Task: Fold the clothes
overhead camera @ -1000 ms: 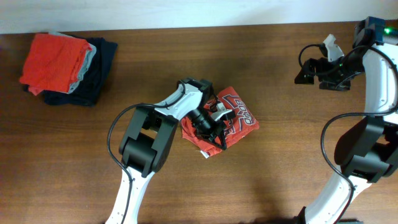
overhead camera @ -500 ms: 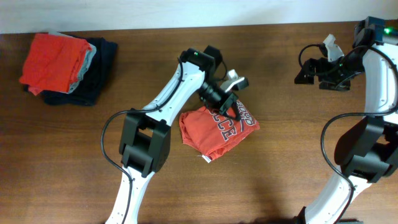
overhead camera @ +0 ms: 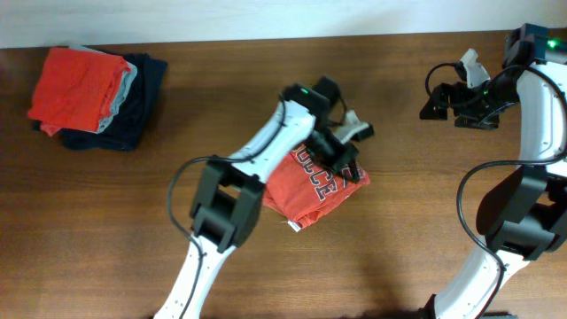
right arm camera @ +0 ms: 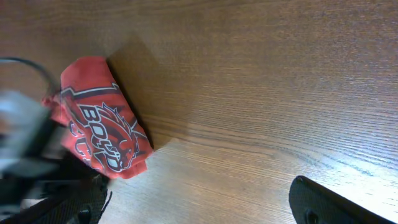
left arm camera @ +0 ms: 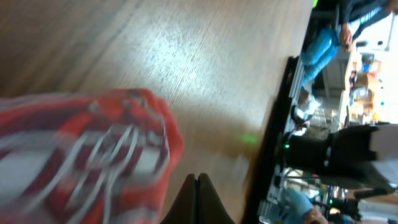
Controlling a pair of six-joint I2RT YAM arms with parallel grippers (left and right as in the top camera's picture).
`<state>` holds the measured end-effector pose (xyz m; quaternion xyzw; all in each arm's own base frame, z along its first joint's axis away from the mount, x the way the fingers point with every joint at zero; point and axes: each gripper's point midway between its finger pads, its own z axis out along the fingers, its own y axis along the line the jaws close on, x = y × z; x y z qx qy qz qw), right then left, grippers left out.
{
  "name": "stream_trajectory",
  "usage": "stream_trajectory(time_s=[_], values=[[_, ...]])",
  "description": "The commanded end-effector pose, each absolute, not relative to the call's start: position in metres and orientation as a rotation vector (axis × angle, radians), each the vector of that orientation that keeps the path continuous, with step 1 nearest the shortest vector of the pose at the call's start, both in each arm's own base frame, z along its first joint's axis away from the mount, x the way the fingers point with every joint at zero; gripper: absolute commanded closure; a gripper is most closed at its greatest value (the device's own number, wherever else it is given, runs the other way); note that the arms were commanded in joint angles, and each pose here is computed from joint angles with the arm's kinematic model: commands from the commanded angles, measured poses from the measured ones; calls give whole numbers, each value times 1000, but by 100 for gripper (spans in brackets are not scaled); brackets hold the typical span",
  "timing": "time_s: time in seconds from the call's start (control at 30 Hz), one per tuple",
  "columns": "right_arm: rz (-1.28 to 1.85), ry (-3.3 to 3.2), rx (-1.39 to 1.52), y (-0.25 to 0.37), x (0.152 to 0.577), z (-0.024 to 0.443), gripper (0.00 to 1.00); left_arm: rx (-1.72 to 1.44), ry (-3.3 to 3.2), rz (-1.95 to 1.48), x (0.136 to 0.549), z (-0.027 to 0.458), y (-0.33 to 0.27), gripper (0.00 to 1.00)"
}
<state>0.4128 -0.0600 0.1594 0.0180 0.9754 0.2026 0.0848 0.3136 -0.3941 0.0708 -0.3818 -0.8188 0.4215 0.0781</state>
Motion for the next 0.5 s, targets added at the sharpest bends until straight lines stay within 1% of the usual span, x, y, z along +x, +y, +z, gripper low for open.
stream_trajectory(time_s=[0.0, 0.17, 0.27, 0.37, 0.47], values=[[580, 2897, 28, -61, 412, 165, 1, -1102, -2418, 1221, 306, 37, -398, 100], [580, 2897, 28, -61, 412, 165, 1, -1025, -2387, 1172, 302, -8, -392, 100], [580, 2897, 28, -61, 412, 165, 1, -1002, -2377, 1157, 299, -19, -390, 100], [580, 2897, 28, -61, 412, 165, 1, -1006, -2369, 1197, 301, -7, -395, 100], [580, 2897, 28, -61, 412, 165, 2, -1037, -2355, 1303, 308, 33, -406, 100]])
